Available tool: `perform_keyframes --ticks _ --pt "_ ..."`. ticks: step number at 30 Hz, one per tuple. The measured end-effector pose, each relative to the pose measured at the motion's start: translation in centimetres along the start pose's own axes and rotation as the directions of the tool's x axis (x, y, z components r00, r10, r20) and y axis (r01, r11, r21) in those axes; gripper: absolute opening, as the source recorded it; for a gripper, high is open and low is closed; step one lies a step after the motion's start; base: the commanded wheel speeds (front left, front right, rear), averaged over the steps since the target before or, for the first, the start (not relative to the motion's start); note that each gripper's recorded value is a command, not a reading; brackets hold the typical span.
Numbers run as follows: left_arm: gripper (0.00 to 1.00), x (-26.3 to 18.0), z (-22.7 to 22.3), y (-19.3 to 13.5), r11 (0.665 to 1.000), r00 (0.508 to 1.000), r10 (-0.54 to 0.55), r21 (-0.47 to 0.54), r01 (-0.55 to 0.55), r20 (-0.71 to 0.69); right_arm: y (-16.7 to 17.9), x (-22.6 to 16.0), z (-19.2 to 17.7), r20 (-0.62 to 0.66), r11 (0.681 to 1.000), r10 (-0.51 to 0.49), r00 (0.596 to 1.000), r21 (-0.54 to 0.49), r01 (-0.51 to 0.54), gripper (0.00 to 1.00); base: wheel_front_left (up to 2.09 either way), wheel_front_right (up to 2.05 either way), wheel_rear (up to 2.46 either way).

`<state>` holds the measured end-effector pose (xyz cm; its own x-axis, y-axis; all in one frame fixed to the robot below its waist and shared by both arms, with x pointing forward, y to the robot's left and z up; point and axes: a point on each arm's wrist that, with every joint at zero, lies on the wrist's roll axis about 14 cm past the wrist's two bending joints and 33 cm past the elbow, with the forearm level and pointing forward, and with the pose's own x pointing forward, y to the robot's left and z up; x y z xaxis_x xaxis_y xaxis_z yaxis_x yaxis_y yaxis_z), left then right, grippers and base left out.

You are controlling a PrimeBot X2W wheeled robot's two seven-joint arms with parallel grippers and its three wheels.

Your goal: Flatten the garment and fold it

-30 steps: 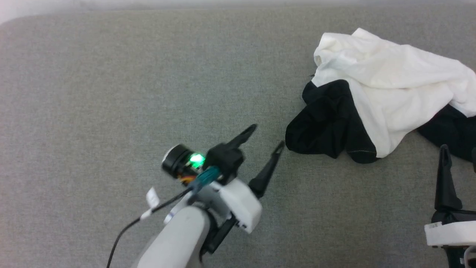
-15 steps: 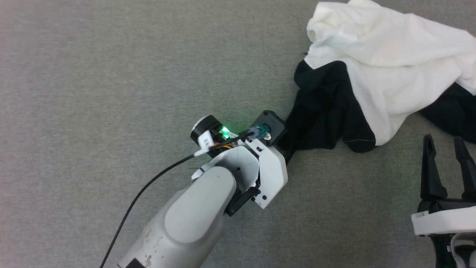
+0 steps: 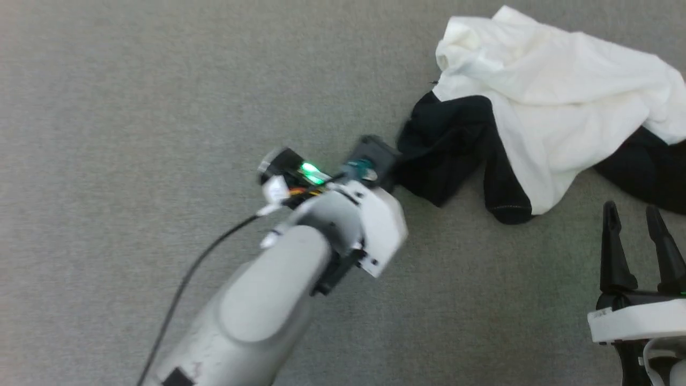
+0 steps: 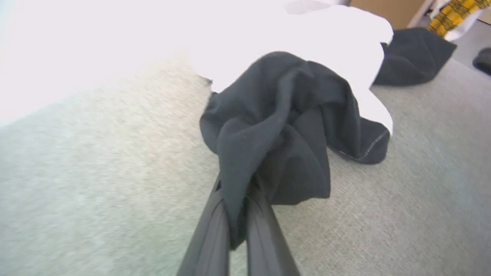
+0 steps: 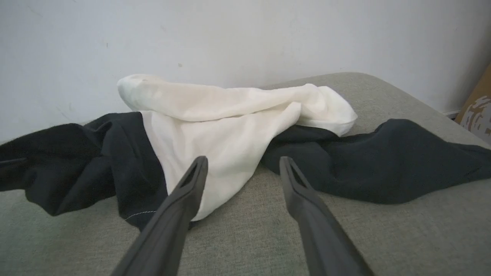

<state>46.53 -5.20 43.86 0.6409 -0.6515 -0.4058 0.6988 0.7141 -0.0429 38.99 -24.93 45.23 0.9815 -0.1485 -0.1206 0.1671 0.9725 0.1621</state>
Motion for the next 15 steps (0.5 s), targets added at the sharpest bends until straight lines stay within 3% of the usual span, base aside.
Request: perform_keyframes --ticks 5,10,13,15 --pt "0.00 -5.3 3.9 5.1 0.980 0.971 0.193 0.016 -0.197 0.141 1.2 -0.6 0.6 0.010 0.999 0.037 0.999 0.012 -0.037 1.00 0.00 0.00 0.00" --pt "0.00 -13.6 4.2 9.8 0.902 0.891 0.419 0.029 -0.431 0.176 2.7 -0.8 1.0 0.019 0.996 0.083 0.996 0.022 -0.084 1.00 0.00 0.00 0.00" --pt "0.00 -18.1 2.4 10.7 0.843 0.841 0.524 0.053 -0.534 0.136 3.5 -0.7 1.2 0.019 0.994 0.108 0.994 0.026 -0.109 1.00 0.00 0.00 0.00" --pt "0.00 -19.6 0.7 9.6 0.840 0.837 0.539 0.024 -0.543 0.095 3.7 -0.8 0.9 0.006 0.993 0.115 0.993 0.025 -0.115 1.00 0.00 0.00 0.00"
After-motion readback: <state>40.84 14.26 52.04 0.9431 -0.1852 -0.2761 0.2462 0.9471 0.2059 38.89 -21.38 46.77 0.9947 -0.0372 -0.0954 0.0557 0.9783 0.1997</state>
